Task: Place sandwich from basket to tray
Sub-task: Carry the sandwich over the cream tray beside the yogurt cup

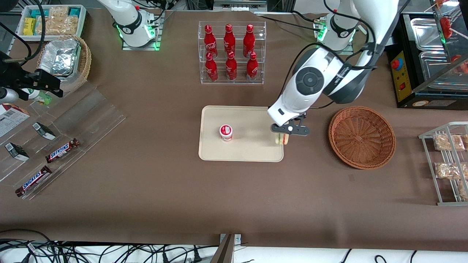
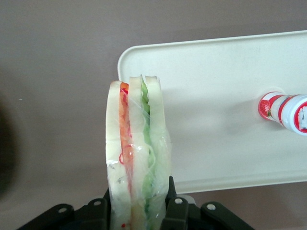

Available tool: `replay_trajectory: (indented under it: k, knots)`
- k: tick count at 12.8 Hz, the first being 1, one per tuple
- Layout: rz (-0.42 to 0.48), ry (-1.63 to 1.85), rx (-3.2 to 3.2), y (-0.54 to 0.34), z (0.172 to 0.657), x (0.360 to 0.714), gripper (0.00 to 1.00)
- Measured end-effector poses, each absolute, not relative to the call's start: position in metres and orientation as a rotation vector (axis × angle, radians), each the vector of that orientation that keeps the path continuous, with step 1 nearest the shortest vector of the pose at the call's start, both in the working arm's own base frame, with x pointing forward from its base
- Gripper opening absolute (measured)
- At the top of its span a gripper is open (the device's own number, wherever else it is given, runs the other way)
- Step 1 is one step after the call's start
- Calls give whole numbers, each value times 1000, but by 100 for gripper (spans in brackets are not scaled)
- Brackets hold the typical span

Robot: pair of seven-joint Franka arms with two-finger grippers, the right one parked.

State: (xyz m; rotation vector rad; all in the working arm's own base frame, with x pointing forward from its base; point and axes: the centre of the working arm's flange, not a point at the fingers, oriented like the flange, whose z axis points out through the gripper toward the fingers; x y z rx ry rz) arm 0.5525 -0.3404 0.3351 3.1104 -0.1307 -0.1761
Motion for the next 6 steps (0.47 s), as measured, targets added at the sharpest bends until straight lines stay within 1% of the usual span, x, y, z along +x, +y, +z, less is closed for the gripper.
replay_trajectory:
  k: [3,6]
  knots:
    - [-181,-133,3113,-353,300,551,40]
    - [-111,-92,3182,-370,266,544,40]
